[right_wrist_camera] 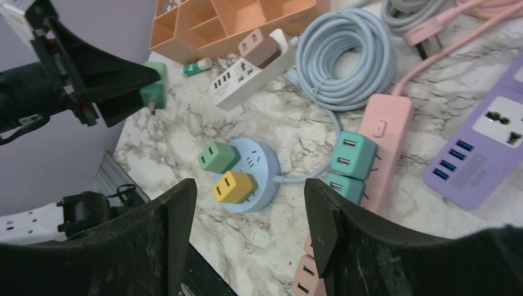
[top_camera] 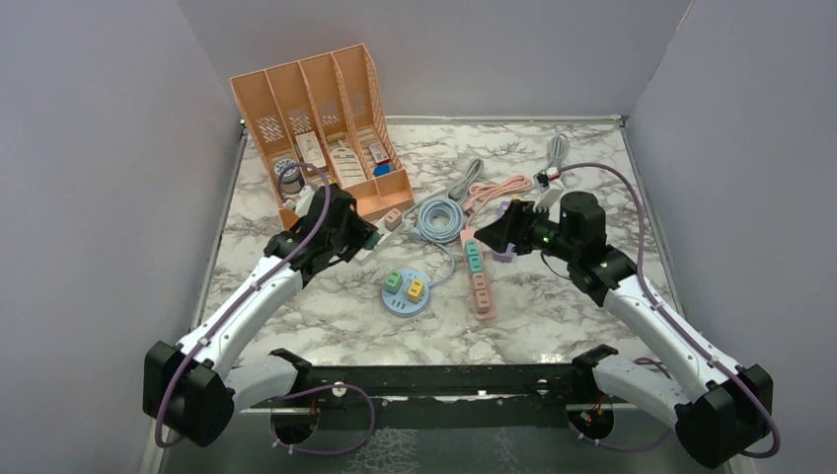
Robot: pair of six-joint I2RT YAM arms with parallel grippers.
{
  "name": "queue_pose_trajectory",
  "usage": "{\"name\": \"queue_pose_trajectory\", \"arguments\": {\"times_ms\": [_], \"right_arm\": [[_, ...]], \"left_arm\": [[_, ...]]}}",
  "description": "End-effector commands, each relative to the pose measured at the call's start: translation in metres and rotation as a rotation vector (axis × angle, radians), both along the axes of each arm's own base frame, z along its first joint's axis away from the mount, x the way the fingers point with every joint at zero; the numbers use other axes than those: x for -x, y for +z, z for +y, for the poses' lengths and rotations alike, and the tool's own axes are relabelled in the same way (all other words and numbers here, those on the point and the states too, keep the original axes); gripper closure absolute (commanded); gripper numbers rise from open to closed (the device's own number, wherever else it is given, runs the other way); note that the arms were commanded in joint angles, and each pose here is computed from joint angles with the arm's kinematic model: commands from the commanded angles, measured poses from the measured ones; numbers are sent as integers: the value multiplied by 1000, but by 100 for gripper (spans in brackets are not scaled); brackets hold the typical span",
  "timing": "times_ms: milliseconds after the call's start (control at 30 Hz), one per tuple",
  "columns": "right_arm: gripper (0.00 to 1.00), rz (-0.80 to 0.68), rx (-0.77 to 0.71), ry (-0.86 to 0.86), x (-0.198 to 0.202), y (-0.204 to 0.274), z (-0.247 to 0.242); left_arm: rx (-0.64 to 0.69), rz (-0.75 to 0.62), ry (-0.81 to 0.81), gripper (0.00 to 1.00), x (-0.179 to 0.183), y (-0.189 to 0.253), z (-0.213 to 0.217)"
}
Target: Insert the plug
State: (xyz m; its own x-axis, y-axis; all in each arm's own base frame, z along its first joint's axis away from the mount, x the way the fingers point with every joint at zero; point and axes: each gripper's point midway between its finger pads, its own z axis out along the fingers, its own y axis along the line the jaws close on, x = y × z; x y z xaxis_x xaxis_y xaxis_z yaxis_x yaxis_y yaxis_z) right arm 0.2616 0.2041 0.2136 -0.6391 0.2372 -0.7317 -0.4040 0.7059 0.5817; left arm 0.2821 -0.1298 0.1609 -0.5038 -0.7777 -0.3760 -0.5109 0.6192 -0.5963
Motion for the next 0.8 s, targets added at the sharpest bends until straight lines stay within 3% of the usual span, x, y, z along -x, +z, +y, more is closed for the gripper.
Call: {"name": "queue_pose_trajectory", "arguments": {"times_ms": [0, 400, 767], "right_arm": [[35, -85, -96, 122, 6, 25, 30], [35, -180, -131, 140, -2, 38, 52], [38, -108, -48, -61, -34, 13, 34]], "left_arm": [[227, -130, -113, 78, -22, 51, -79], [479, -143, -250, 78, -21, 80, -199], [549, -117, -303, 76, -10, 89, -235]]}}
